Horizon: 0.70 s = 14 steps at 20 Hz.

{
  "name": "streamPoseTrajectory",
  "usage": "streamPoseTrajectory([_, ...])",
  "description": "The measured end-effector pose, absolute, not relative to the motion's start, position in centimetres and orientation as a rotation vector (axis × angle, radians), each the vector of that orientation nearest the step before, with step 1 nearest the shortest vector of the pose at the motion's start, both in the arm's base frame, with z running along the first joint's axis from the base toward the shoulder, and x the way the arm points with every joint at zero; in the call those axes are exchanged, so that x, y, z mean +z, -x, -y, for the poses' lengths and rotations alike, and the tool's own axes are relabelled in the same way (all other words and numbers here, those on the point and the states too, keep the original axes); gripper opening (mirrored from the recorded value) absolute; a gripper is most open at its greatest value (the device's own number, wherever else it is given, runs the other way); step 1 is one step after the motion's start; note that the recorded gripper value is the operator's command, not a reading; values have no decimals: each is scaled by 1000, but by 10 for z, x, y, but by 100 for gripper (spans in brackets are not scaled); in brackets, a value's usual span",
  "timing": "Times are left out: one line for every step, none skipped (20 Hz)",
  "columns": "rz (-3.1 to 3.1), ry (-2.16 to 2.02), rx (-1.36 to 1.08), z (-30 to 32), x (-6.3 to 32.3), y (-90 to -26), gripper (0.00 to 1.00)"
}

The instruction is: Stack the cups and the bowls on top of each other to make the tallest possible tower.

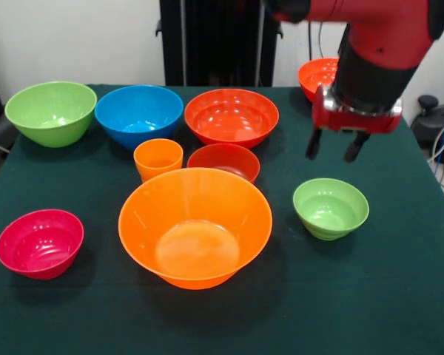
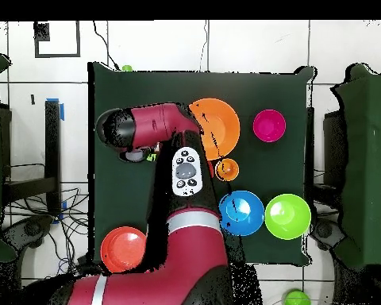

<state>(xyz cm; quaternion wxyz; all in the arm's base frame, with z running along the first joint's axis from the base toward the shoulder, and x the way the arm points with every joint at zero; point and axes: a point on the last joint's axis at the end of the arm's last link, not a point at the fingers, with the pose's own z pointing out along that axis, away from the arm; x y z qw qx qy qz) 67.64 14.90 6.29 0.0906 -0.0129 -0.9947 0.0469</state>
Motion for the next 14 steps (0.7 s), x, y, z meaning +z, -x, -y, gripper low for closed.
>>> streamPoseTrajectory([2952, 44, 138, -149, 68, -677, 100])
streamPoseTrajectory([2946, 56, 129, -151, 80, -679, 100])
streamPoseTrajectory([2946, 61, 125, -151, 85, -680, 100])
streamPoseTrajectory([2954, 71, 112, -154, 93, -683, 100])
streamPoseTrajectory([2962, 80, 99, -156, 101, -686, 100])
streamPoseTrajectory([2971, 86, 85, -160, 105, -689, 100])
streamPoseTrajectory([2979, 89, 75, -163, 107, -690, 100])
streamPoseTrajectory([2988, 92, 64, -166, 109, -691, 100])
streamPoseTrajectory([2997, 91, 54, -170, 108, -693, 100])
streamPoseTrajectory([3006, 91, 46, -173, 107, -693, 100])
streamPoseTrajectory([3014, 90, 37, -177, 105, -694, 100])
streamPoseTrajectory([3027, 87, 28, -181, 103, -695, 100])
streamPoseTrajectory([3043, 81, 20, -186, 100, -696, 100])
streamPoseTrajectory([3056, 72, 16, -192, 97, -696, 100])
